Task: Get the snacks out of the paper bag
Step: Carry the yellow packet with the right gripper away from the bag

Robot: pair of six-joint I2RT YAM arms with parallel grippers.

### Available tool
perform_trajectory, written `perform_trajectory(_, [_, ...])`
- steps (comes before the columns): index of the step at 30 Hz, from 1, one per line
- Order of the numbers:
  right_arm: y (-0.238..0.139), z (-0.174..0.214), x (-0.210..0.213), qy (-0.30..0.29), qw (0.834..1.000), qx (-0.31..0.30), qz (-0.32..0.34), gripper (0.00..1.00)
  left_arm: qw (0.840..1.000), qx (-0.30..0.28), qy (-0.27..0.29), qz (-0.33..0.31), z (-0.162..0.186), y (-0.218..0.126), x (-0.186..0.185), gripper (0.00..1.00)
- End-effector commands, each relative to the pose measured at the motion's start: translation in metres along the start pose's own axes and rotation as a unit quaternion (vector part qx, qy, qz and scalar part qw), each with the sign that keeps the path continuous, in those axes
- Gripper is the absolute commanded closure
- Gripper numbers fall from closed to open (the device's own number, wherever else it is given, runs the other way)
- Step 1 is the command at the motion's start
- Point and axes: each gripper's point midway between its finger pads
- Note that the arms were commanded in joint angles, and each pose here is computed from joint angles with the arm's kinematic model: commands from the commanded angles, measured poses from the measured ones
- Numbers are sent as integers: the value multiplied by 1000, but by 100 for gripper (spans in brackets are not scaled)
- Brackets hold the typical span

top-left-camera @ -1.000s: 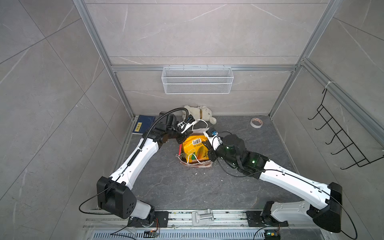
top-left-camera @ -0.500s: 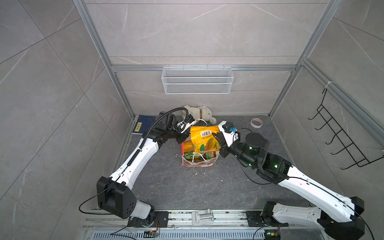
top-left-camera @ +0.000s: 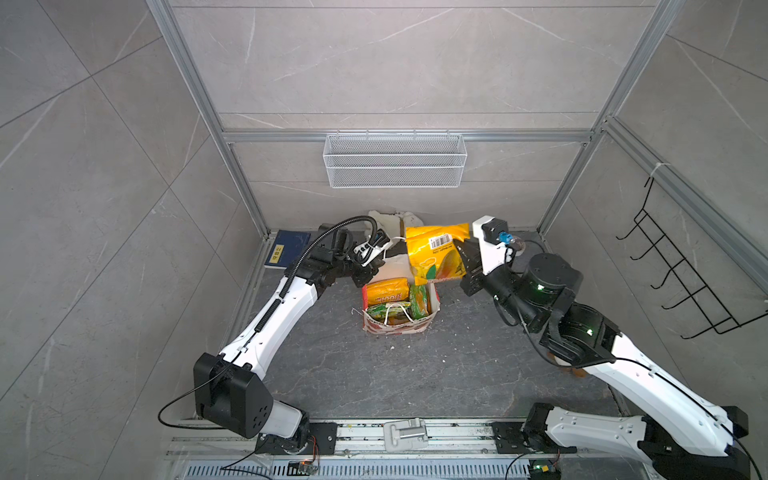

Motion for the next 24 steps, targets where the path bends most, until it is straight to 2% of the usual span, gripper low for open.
perform_trajectory(1, [-25, -36, -43, 49, 995, -28, 77, 100, 994, -86, 58, -18, -45, -26, -1, 100])
perform_trajectory(4, [-23, -25, -75, 58, 990, 5, 131, 100, 991, -108, 76, -2, -48, -30, -14, 100])
perform_trajectory(6, [-14, -6, -95, 71, 985, 48, 153, 100, 989, -120, 83, -4, -48, -33, -19, 100])
perform_trajectory(10, [14, 48, -122, 117, 973, 132, 150, 100, 987, -132, 91, -5, -45, -35, -30, 100])
perform_trajectory(15, [53, 131, -155, 230, 936, 248, 94, 100, 986, -135, 102, -2, -40, -38, -44, 100])
perform_trajectory(19, [74, 184, -165, 248, 913, 316, 67, 100, 985, -136, 109, 0, -39, -36, -52, 100])
perform_trajectory(24, [97, 228, -158, 272, 891, 363, 6, 100, 984, -131, 118, 2, -37, -31, -61, 100])
Point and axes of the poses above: each gripper's point midway between its finger pads, its own y axis out along the fingers, its own x axis along the line the jaws close on, z = x × y, and after that the axes turned 5 degrees about y, right-handed
